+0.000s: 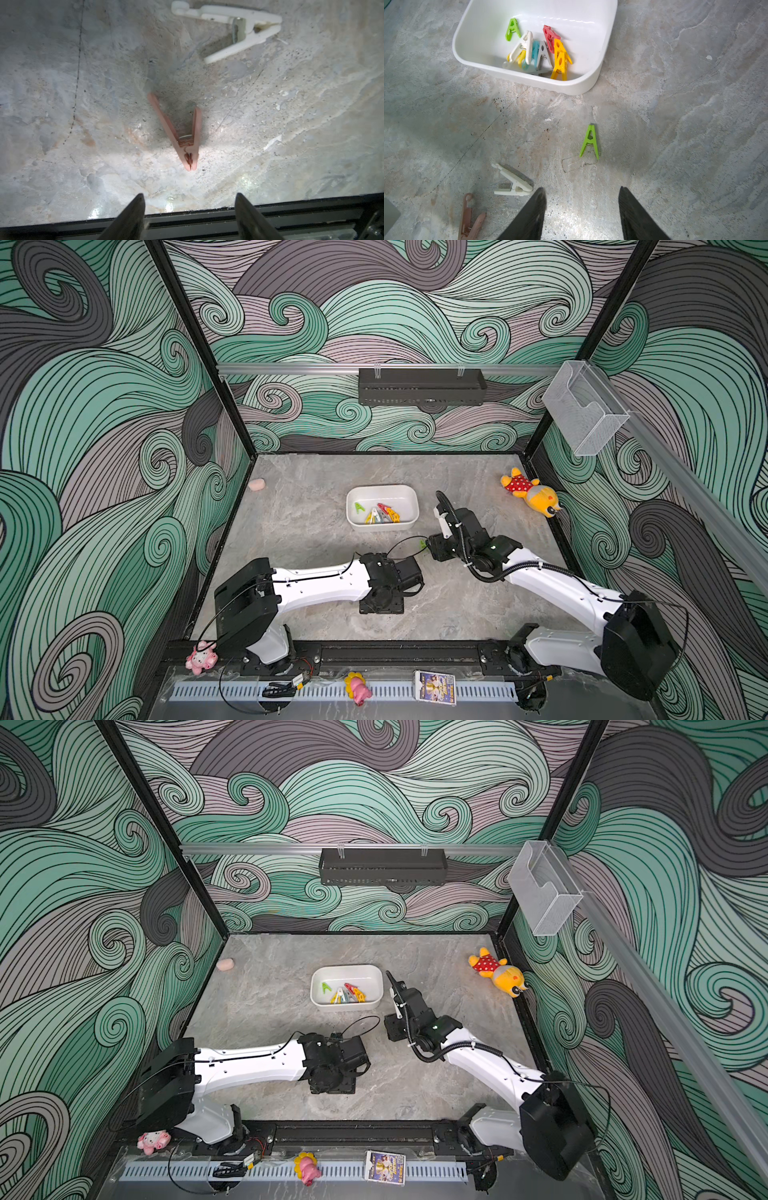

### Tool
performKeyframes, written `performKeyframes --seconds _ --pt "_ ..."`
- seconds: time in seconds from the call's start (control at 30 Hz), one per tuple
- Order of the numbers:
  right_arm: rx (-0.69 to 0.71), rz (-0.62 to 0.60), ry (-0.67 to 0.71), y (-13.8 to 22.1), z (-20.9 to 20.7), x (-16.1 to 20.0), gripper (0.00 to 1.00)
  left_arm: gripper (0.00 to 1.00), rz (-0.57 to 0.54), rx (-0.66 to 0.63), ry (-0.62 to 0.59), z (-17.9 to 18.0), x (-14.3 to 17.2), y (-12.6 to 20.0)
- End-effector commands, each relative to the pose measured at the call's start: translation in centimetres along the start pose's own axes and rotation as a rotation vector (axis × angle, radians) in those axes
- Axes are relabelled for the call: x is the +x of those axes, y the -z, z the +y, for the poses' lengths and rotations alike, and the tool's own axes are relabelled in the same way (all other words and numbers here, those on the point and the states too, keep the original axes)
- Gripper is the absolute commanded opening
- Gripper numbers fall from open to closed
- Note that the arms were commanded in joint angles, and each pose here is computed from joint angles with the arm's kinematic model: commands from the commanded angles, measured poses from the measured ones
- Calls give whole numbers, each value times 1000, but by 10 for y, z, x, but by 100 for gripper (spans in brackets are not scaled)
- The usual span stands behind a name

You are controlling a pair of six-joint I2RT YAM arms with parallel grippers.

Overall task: Put the clothespins into the storage box
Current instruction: Pick up the clothespin from the center of the board.

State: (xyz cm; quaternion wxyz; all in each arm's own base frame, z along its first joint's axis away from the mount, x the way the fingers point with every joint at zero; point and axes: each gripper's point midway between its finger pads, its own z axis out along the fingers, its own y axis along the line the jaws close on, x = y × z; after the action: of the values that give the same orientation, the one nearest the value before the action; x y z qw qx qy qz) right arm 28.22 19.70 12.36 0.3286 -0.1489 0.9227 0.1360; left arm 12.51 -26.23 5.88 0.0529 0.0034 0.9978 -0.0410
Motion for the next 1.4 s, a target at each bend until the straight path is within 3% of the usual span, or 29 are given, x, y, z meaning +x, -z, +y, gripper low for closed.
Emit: performKeyframes --seconds 0.0,0.3,0.63,0.93,1.17,1.37 --pt "12 -43 -24 6 -6 -7 59 68 26 -57 -2 7 5 -6" --pt "12 -46 -19 7 -10 -16 59 63 34 -36 -32 -1 0 -24" --pt "-8 -41 -57 8 -9 -5 59 61 56 -102 -30 10 -4 -40" --pt "-11 -115 -68 23 -13 -5 59 47 71 -109 -36 12 -4 -50" --pt "-7 -120 -68 25 -15 -1 59 31 87 -115 -43 14 -2 -54" --pt "-7 -124 -68 27 -15 -3 59 25 77 -109 -41 18 -2 -48"
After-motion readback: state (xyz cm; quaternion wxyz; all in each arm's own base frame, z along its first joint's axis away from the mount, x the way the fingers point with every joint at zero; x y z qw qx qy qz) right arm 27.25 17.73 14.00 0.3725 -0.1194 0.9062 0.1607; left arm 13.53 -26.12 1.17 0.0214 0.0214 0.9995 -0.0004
